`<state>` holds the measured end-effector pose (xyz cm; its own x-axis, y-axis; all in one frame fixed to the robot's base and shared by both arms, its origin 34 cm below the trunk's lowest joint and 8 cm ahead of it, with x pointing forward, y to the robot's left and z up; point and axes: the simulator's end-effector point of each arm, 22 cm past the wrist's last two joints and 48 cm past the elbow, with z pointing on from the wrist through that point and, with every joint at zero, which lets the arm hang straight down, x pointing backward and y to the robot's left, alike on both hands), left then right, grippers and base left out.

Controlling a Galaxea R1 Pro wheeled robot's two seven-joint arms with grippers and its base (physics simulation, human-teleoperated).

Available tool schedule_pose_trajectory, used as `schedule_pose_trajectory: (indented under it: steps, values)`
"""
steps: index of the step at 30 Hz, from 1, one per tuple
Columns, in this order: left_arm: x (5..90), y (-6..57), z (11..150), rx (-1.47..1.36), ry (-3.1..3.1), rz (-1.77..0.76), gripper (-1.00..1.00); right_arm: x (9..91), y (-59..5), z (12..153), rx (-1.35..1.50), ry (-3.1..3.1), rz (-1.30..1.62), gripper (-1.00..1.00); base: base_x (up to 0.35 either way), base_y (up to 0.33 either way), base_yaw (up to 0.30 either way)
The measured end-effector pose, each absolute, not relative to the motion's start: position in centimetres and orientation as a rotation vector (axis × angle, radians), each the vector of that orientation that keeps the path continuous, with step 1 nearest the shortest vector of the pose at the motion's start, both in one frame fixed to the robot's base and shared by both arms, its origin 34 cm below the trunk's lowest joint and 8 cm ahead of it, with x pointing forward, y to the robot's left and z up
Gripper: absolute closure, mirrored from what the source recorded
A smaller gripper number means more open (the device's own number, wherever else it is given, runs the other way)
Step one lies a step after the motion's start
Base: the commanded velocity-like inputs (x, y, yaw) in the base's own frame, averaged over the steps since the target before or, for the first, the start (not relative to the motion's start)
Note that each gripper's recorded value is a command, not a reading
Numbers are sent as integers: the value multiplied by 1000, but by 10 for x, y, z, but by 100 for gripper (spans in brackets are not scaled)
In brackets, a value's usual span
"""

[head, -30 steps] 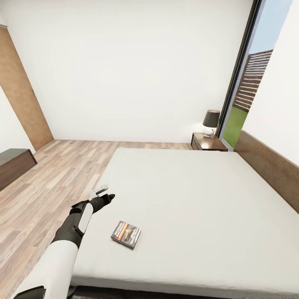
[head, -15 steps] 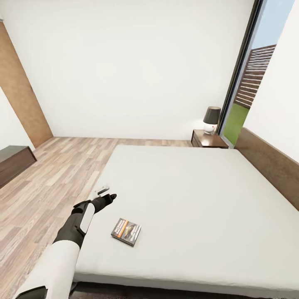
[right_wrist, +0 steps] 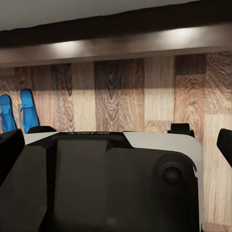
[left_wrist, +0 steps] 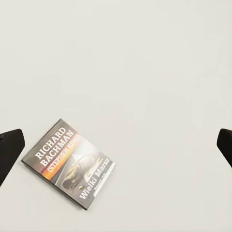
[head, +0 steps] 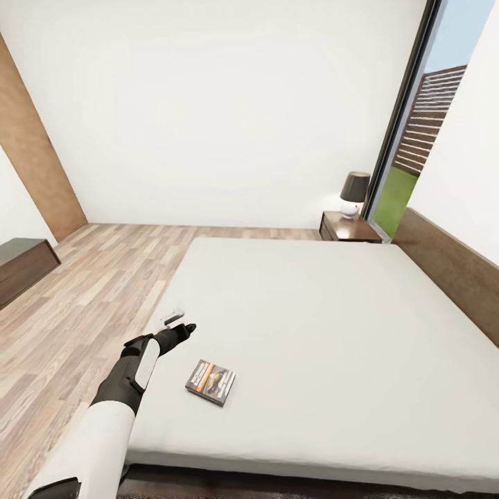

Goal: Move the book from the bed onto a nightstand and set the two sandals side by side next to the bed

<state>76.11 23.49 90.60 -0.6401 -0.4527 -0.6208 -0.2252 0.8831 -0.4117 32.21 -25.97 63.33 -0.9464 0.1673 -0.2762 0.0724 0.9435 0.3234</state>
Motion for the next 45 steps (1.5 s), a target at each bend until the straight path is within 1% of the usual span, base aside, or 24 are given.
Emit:
schedule_pose_trajectory:
  steps: [33,45]
  values:
    - [755,235,872,-501,2332,-376,-100,303,-260,623,191,2847,449,-100,0,0,0]
    - [752,226,860,-506,2352,-388,-100,295,-260,619,196,2865,449,-100,0,0,0]
